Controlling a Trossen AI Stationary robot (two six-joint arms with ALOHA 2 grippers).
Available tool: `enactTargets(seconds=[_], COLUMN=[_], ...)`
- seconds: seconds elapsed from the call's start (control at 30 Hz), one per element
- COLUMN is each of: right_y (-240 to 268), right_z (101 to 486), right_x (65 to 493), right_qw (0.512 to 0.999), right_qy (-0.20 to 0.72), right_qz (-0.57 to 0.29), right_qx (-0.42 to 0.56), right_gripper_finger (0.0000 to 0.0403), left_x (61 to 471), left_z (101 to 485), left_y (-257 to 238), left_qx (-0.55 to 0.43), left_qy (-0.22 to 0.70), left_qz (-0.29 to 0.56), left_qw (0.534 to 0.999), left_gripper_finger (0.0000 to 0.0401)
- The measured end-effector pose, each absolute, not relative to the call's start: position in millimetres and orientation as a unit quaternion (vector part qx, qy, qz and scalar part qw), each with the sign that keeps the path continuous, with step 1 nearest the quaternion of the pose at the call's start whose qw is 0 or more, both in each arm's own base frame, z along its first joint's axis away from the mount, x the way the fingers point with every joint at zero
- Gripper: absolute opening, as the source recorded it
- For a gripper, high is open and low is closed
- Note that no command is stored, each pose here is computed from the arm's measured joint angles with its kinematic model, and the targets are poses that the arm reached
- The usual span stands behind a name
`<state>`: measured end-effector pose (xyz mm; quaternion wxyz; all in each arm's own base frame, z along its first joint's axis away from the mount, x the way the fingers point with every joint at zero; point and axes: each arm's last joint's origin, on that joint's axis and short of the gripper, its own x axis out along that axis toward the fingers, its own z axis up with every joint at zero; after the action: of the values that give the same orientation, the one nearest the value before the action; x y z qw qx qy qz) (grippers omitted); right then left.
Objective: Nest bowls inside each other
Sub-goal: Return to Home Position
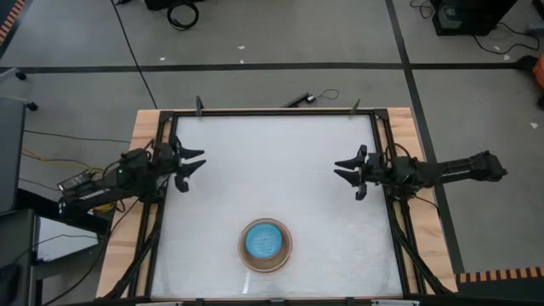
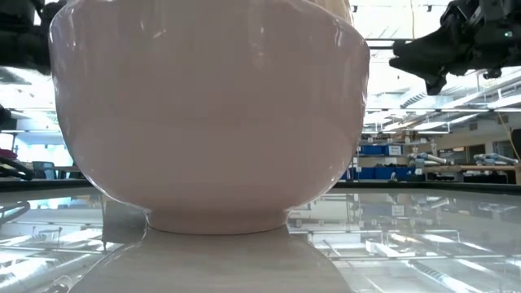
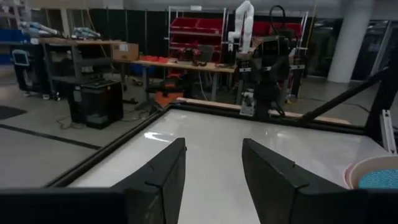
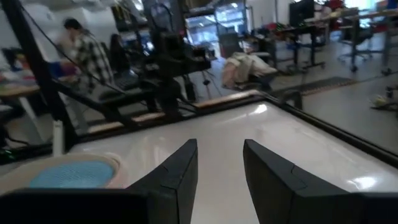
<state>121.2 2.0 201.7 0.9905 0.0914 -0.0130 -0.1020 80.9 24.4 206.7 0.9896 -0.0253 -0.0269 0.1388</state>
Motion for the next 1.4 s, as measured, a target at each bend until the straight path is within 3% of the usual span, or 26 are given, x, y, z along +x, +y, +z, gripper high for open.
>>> enactTargets(seconds=[0.37, 0.9, 1.1, 1.17, 1.23, 1.4], right_y=[-1.7, -4.6, -4.6, -8.5, -16.3, -24.5], right_z=[184.6, 177.2, 177.4, 180.6, 182.9, 182.2], right_x=[104.6, 103.6, 103.6, 102.7, 99.6, 90.7], right_qw=[0.987, 0.982, 0.981, 0.957, 0.896, 0.793], right_qy=[-0.078, -0.068, -0.069, -0.105, -0.155, -0.209], right_qz=[-0.088, -0.139, -0.139, -0.202, -0.330, -0.508], right_qx=[0.114, 0.113, 0.114, 0.182, 0.253, 0.265], right_gripper_finger=[0.0136, 0.0137, 0.0138, 0.0137, 0.0137, 0.0138], left_x=[85.6, 95.1, 95.3, 95.3, 95.3, 95.3], left_z=[190.8, 171.3, 170.5, 170.2, 169.2, 169.3], left_y=[25.7, 20.8, 20.5, 20.6, 20.6, 20.7], left_qx=[-0.044, -0.063, -0.057, -0.057, -0.060, -0.061], left_qy=[-0.004, -0.034, -0.031, -0.030, -0.025, -0.025], left_qz=[0.138, 0.090, 0.110, 0.111, 0.112, 0.113], left_qw=[0.989, 0.993, 0.992, 0.992, 0.992, 0.991], left_gripper_finger=[0.0160, 0.0160, 0.0160, 0.0160, 0.0160, 0.0160])
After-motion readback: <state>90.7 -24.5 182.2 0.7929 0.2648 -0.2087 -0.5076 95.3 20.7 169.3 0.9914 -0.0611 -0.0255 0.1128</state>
